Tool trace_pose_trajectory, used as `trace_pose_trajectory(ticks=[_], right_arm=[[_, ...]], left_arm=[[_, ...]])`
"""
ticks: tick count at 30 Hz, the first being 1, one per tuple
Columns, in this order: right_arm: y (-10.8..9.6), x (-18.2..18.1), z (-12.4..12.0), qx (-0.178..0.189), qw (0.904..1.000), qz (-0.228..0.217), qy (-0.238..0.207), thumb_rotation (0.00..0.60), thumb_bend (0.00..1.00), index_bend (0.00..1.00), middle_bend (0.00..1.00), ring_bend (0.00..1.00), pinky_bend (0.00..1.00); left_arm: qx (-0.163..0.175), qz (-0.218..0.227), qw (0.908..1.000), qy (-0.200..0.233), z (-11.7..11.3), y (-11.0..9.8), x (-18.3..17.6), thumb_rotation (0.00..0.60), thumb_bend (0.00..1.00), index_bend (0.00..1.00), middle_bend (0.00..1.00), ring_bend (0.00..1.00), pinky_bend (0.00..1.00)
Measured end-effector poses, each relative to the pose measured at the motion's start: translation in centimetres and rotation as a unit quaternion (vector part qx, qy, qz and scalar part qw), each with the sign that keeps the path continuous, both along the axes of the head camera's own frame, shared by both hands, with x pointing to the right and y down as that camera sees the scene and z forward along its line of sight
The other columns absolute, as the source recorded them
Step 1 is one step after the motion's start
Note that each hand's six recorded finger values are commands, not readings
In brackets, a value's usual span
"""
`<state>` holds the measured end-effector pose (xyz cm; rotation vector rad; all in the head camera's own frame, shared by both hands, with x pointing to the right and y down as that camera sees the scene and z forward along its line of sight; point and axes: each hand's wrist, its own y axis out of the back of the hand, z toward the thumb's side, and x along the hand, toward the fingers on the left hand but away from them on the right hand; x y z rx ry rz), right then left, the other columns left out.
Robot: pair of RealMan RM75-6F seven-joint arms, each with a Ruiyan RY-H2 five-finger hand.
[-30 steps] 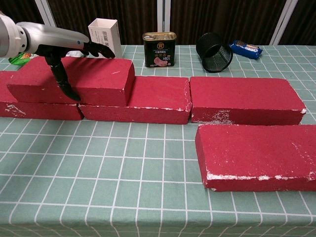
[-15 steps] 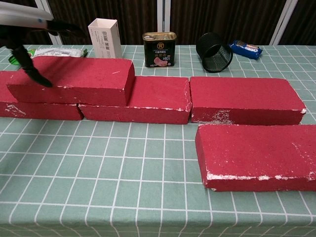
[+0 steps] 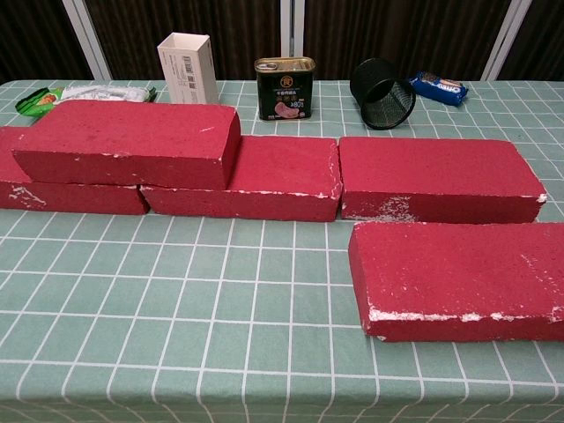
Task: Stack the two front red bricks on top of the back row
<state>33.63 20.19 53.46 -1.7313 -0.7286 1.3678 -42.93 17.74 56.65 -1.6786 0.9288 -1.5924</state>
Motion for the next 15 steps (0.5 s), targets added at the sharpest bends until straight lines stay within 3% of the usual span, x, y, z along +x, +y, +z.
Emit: trace_pose_trajectory(ticks=[8,15], right_arm=[[2.7,-3.4,4.3,-0.093,0.9948,-0.039,-0.015,0.600,0.00,0.00,0.00,0.00,0.00],[3.3,-4.0,6.9,-0.122,0.9921,-0.029,-0.005,0.600,0.00,0.00,0.00,0.00,0.00]], left_arm=[[0.003,-0.020,0.9998,0.008,0.4,2.1,-2.1,0.600,0.00,0.00,0.00,0.00,0.00],[-0.022,-0.032,0.9991,0.018,1.6,3.0,-2.8,0.600,0.00,0.00,0.00,0.00,0.00]])
